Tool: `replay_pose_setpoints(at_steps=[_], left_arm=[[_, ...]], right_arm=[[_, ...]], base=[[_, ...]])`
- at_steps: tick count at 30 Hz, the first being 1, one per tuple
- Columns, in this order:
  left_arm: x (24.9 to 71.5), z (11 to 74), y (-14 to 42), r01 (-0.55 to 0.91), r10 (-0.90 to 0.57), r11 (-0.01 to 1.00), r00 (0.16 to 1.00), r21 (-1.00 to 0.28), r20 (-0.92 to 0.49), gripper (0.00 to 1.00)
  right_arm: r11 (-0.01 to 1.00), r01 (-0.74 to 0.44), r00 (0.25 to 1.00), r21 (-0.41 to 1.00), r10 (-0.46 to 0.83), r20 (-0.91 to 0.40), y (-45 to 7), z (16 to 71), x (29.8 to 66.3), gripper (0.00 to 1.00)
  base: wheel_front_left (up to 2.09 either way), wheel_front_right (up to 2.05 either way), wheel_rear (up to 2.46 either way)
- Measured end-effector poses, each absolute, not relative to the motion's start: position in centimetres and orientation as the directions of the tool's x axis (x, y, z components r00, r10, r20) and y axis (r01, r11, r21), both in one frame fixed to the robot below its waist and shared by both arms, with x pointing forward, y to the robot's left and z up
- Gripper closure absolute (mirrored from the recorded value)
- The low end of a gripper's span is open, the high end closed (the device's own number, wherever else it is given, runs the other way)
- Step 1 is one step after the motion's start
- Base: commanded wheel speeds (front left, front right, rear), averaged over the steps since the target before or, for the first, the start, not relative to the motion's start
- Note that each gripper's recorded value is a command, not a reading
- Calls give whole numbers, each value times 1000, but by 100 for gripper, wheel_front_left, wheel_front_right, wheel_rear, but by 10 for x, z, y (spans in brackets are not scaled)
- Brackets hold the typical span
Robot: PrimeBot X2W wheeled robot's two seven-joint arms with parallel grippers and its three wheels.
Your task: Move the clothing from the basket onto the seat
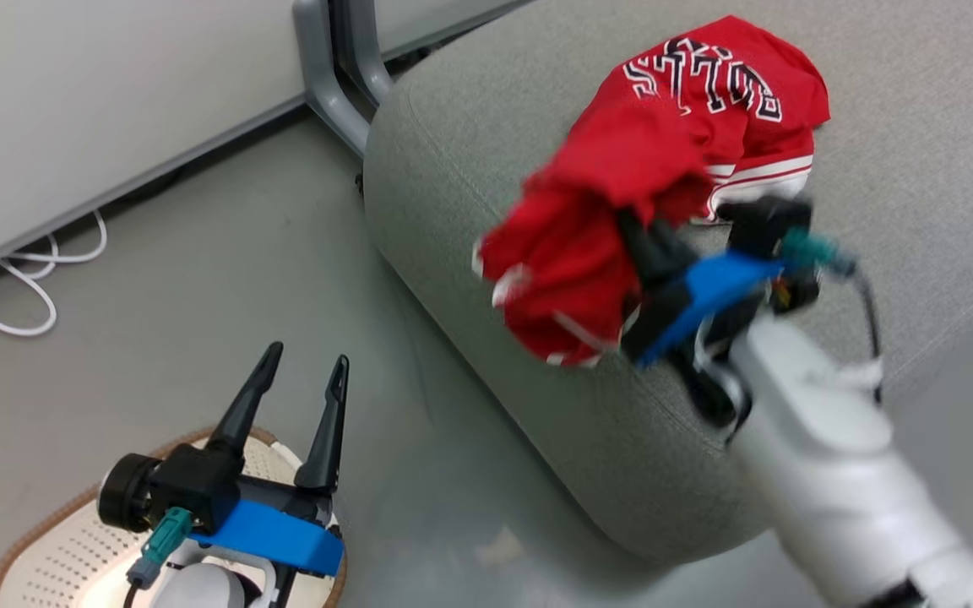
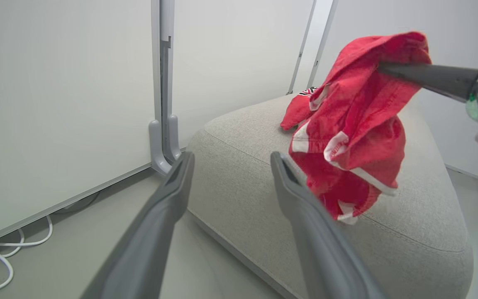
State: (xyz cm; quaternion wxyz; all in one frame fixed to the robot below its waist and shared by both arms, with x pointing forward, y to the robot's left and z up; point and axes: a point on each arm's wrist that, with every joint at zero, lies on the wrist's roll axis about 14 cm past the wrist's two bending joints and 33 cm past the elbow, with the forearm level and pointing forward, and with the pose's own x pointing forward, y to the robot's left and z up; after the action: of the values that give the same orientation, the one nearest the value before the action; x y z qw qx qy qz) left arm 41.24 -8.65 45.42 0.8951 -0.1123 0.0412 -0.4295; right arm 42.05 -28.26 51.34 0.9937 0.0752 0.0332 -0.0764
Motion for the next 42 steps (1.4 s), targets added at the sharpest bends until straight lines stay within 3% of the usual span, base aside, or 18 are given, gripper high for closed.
replay_pose_setpoints(at_steps=[7, 14, 20, 27, 29, 30, 42], left_arm=[[435, 446, -92, 786, -798, 574, 600, -228, 59, 0], [486, 425, -78, 779, -781, 590, 618, -212, 97, 0], [511, 375, -52, 727, -743, 637, 667, -256, 46, 0], [514, 324, -30, 669, -708, 677, 705, -307, -28, 0], [512, 320, -26, 661, -704, 684, 710, -310, -39, 0], [511, 322, -26, 658, -702, 684, 711, -314, -39, 0], [484, 391, -39, 605, -667, 679, 745, -415, -7, 0]], right_arm=[[950, 289, 956, 118, -292, 7, -374, 582, 467, 100], [874, 470, 861, 125, -485, 153, -470, 626, 499, 100], [824, 560, 825, 82, -564, 39, -497, 546, 522, 100], [774, 628, 775, 82, -612, -156, -495, 430, 521, 99], [783, 617, 783, 75, -602, -157, -490, 424, 525, 15], [788, 612, 787, 71, -598, -151, -489, 426, 525, 0], [872, 489, 859, -23, -486, -161, -453, 460, 483, 0]], base=[[0, 0, 0], [0, 0, 0], [0, 0, 0], [0, 0, 0], [0, 0, 0], [0, 0, 0], [0, 0, 0]])
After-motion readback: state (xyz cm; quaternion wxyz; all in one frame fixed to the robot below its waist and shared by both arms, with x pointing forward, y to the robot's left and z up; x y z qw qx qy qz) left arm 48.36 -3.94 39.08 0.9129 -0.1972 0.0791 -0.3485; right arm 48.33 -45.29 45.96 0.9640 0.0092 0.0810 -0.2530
